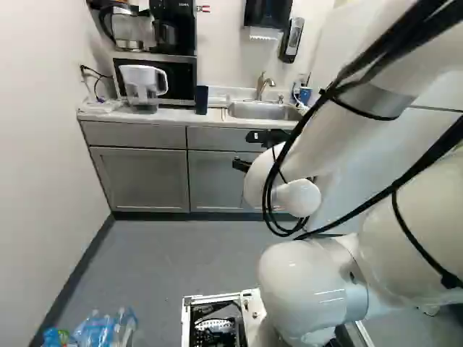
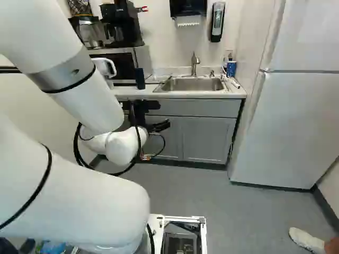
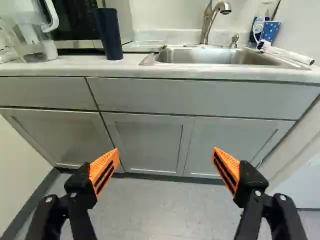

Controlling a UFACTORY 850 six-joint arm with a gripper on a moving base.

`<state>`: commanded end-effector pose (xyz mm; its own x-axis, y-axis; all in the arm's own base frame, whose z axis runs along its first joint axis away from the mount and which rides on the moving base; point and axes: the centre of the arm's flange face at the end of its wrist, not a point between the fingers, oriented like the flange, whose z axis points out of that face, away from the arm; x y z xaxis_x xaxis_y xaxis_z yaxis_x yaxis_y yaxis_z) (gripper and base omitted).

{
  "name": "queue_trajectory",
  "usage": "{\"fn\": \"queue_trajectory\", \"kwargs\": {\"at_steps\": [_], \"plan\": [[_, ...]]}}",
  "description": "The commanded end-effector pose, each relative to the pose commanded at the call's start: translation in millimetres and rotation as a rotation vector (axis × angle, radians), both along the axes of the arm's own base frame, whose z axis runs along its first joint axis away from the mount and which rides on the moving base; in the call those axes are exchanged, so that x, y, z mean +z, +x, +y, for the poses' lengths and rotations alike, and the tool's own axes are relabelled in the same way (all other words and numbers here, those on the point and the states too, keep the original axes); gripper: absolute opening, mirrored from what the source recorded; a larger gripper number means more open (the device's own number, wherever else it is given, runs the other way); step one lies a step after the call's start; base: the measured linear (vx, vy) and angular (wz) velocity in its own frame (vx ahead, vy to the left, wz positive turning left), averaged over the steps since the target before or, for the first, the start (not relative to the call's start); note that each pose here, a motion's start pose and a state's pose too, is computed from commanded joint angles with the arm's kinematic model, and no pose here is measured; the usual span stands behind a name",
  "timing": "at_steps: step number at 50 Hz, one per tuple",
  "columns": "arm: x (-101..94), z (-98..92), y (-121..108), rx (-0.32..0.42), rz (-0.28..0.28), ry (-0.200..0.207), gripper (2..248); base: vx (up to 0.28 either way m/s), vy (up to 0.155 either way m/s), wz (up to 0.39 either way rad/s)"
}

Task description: Rinse the cup and place it in the tray

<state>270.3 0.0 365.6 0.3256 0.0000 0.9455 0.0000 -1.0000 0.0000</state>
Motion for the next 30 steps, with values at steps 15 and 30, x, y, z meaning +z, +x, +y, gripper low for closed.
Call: {"fn": "queue_trajectory", "kwargs": {"at_steps": [15, 30], "plan": [[0.3, 0.0, 1.7, 0.0, 0.001, 0.0, 247, 0.0, 0.0, 0.0], [6.0, -0.6, 13.5, -0.002, -0.008, 0.0, 247, 0.0, 0.0, 0.0]]}}
